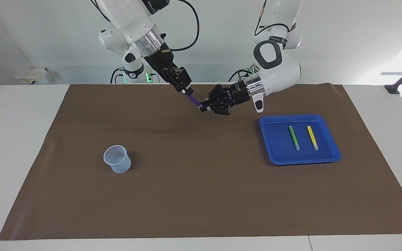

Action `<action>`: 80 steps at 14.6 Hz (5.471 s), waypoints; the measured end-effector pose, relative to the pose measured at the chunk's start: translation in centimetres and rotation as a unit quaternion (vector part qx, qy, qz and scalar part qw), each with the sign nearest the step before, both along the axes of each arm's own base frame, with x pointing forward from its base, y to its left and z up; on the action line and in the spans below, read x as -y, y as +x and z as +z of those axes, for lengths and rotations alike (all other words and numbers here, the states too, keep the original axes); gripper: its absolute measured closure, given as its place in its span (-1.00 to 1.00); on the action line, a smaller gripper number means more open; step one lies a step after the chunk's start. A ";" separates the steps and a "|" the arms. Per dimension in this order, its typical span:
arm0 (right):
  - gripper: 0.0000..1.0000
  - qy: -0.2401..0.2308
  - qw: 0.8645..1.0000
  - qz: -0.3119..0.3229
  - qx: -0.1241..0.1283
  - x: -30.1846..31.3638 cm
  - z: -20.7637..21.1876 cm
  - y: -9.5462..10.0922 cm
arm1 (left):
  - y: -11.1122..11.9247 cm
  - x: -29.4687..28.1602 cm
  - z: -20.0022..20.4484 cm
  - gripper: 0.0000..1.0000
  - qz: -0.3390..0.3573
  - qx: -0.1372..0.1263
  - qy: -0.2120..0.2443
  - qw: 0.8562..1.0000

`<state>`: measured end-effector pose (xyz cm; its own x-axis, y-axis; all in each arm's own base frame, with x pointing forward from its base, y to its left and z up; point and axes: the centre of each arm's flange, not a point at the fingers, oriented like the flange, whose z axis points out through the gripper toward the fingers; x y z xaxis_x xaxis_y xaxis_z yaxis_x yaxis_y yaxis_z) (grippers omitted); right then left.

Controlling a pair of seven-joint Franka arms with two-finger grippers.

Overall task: Transfer and insert pens with both arms
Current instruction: 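Grasp the purple pen tip with the right gripper, then carry the purple pen to the cup while the left gripper returns, then insert the purple pen into the white cup with the right gripper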

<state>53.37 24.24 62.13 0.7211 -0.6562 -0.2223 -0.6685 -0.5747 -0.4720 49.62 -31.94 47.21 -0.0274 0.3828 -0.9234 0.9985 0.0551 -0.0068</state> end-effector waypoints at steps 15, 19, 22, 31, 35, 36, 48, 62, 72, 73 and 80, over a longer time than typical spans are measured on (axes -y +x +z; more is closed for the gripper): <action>0.61 -0.037 0.999 0.023 0.022 0.6 -0.3 -0.1 | -0.3 0.6 0.1 -0.32 0.023 0.016 0.012 1.000; 0.61 -0.115 0.988 0.095 0.045 3.9 -1.5 0.7 | 1.0 -1.6 0.2 -1.00 0.031 0.028 0.028 0.999; 0.61 -0.193 0.959 0.194 0.069 8.7 -3.6 0.9 | 1.7 -3.7 0.1 -1.00 -0.033 0.061 0.097 0.993; 0.61 -0.313 0.861 0.377 0.137 20.5 -7.9 1.5 | 3.8 -11.3 2.1 -1.00 -0.260 0.217 0.369 0.865; 0.61 -0.315 0.857 0.383 0.139 20.9 -10.9 2.8 | 5.7 -20.1 1.4 -1.00 -0.372 0.295 0.393 0.788; 0.61 -0.315 0.857 0.382 0.140 20.9 -11.7 3.3 | 6.2 -22.5 1.3 -1.00 -0.393 0.314 0.394 0.769; 0.61 -0.308 0.863 0.384 0.116 21.8 -16.5 4.4 | 8.4 -29.9 -9.1 -1.00 -0.629 0.405 0.381 0.544; 0.61 -0.309 0.862 0.384 0.121 21.6 -20.5 3.6 | 6.2 -29.9 -17.2 -0.66 -0.658 0.369 0.342 0.560; 0.01 -0.310 0.861 0.383 0.126 21.4 -21.1 3.9 | 6.3 -29.6 -17.0 0.67 -0.654 0.370 0.346 0.561; -0.24 -0.312 0.860 0.382 0.130 21.3 -20.6 4.1 | 6.4 -29.6 -17.0 0.67 -0.654 0.370 0.346 0.562; -1.00 -0.297 0.872 0.379 0.089 21.7 -10.6 4.8 | 7.6 -29.5 -15.1 0.67 -0.625 0.372 0.341 0.595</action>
<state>58.20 2.56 51.54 0.9861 0.0623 0.1539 0.0626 -0.9980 0.0028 57.24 -2.42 32.16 0.9922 -0.0324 -0.1205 -0.0253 -0.9979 0.0603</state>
